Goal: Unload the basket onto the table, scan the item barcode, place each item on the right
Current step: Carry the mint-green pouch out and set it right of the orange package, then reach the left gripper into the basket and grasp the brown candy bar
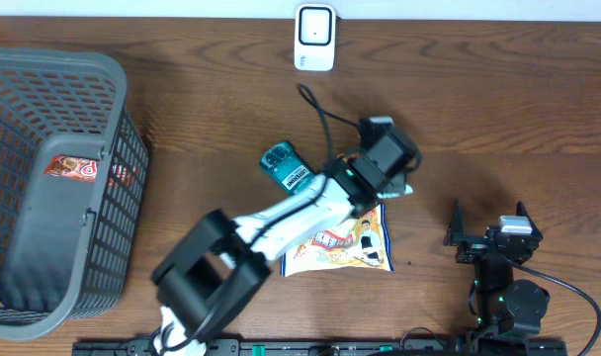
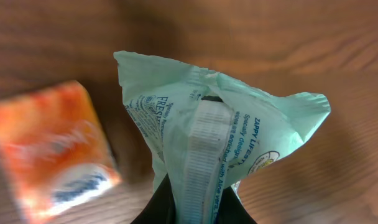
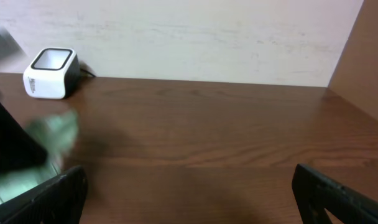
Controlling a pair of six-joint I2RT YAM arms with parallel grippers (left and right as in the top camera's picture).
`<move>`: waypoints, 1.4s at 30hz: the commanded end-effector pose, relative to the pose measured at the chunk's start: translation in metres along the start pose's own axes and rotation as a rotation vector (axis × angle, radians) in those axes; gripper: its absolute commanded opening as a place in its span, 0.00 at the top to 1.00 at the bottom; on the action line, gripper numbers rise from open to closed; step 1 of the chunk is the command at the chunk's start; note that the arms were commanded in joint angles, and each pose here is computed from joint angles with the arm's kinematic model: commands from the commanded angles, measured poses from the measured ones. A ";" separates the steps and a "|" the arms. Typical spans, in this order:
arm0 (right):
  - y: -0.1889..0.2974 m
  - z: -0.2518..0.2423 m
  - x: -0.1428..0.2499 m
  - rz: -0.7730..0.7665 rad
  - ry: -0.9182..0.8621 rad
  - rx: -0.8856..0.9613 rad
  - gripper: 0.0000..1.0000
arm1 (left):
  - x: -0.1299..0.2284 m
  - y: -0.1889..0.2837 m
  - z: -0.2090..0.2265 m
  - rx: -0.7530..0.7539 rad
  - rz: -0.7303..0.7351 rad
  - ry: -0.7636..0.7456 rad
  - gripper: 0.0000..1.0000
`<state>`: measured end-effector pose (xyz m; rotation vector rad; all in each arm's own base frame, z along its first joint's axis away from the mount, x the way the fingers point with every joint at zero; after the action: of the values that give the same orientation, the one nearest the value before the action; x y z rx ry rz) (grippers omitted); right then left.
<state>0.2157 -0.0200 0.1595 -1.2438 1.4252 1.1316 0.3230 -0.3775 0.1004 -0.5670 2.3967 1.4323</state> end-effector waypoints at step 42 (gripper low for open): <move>0.000 0.001 0.001 0.002 -0.002 -0.006 0.01 | -0.153 0.450 0.365 -0.814 -0.838 0.980 0.02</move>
<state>0.2157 -0.0200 0.1595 -1.2438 1.4252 1.1316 0.2540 0.1430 0.3788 -2.4228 1.2925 1.7921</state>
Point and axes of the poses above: each gripper's point midway between its finger pads, its own y axis back along the fingers, its own z axis along the line the jaws close on, x = y × z, the point moved 3 cm from there along y, back along the fingers, and after that the axes turned 7 degrees about y, right-handed, at the moved point
